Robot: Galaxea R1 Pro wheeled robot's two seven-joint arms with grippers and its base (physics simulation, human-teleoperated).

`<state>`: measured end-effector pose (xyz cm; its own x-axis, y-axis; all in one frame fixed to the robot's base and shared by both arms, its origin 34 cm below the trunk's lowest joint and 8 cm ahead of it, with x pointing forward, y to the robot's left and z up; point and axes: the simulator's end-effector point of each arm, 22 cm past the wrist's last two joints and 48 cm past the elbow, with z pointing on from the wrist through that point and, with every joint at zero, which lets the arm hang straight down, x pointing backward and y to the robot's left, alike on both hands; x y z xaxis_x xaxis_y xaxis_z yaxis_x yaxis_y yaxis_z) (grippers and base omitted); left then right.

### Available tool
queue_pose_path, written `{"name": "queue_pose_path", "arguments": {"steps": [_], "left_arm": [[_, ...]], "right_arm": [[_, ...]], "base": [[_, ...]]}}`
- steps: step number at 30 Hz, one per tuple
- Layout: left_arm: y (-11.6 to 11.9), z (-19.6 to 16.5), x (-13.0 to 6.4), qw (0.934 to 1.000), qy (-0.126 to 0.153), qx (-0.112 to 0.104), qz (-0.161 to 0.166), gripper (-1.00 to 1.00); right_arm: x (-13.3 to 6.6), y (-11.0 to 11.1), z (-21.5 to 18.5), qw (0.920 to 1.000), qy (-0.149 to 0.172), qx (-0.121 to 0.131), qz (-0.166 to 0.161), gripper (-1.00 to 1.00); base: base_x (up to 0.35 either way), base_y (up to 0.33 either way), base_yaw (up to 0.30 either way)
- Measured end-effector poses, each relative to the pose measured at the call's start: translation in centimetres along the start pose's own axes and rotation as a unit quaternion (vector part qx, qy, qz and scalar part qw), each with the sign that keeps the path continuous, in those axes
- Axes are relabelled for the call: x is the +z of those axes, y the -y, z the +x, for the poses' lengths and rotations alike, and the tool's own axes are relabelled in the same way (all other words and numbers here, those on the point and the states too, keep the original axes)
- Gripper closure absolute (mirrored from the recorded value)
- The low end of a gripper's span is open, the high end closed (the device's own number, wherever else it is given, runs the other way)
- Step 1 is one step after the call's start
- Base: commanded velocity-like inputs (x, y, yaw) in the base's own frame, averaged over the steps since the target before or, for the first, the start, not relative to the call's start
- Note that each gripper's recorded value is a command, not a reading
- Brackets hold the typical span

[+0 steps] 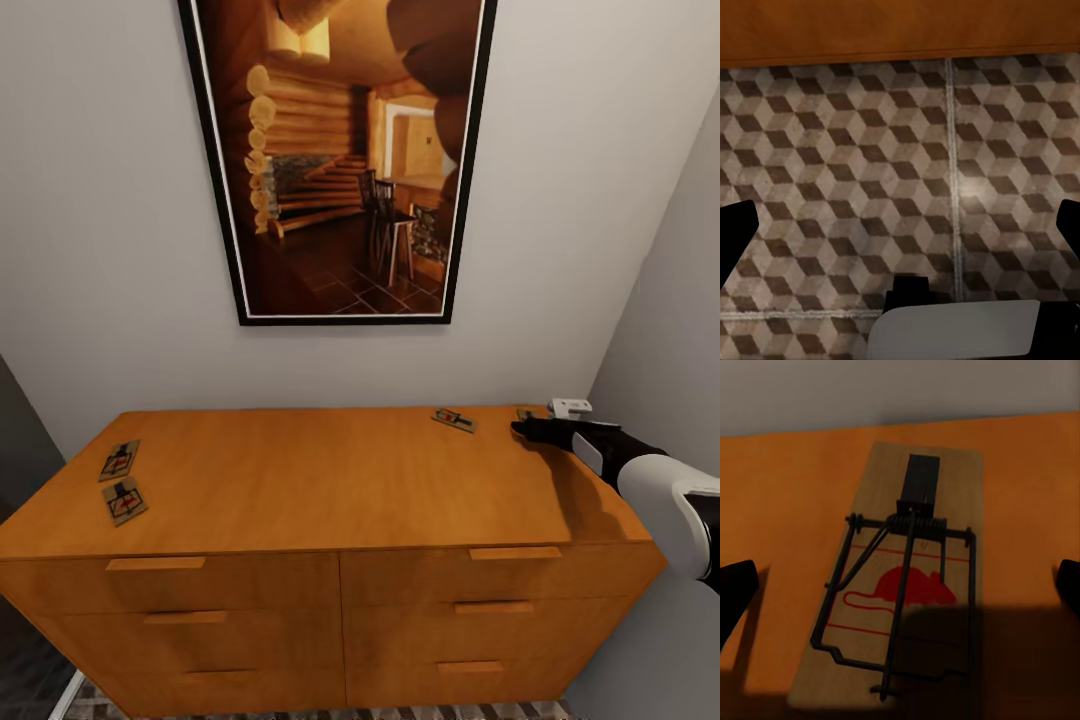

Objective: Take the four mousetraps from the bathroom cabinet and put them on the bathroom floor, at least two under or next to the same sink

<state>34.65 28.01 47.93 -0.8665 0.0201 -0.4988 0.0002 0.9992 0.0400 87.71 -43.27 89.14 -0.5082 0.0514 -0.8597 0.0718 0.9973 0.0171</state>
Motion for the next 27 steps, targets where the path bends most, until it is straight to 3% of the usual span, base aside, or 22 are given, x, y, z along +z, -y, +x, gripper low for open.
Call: {"name": "queue_pose_path", "arguments": {"steps": [22,23,27], "left_arm": [[0.00,0.19,0.00,1.0000,-0.002,0.000,0.000,-1.00],[0.00,0.18,0.00,1.0000,-0.002,0.000,0.000,-1.00],[0.01,0.19,0.01,1.0000,-0.002,0.000,0.000,-1.00]], "right_arm": [[0.19,0.01,-0.10,1.0000,0.002,0.000,0.000,-1.00],[0.19,0.01,-0.10,1.0000,0.002,0.000,0.000,1.00],[0.19,0.08,-0.08,1.0000,0.002,-0.003,0.002,1.00]], "base": [[0.000,0.000,0.000],[0.000,0.000,0.000],[0.000,0.000,0.000]]}}
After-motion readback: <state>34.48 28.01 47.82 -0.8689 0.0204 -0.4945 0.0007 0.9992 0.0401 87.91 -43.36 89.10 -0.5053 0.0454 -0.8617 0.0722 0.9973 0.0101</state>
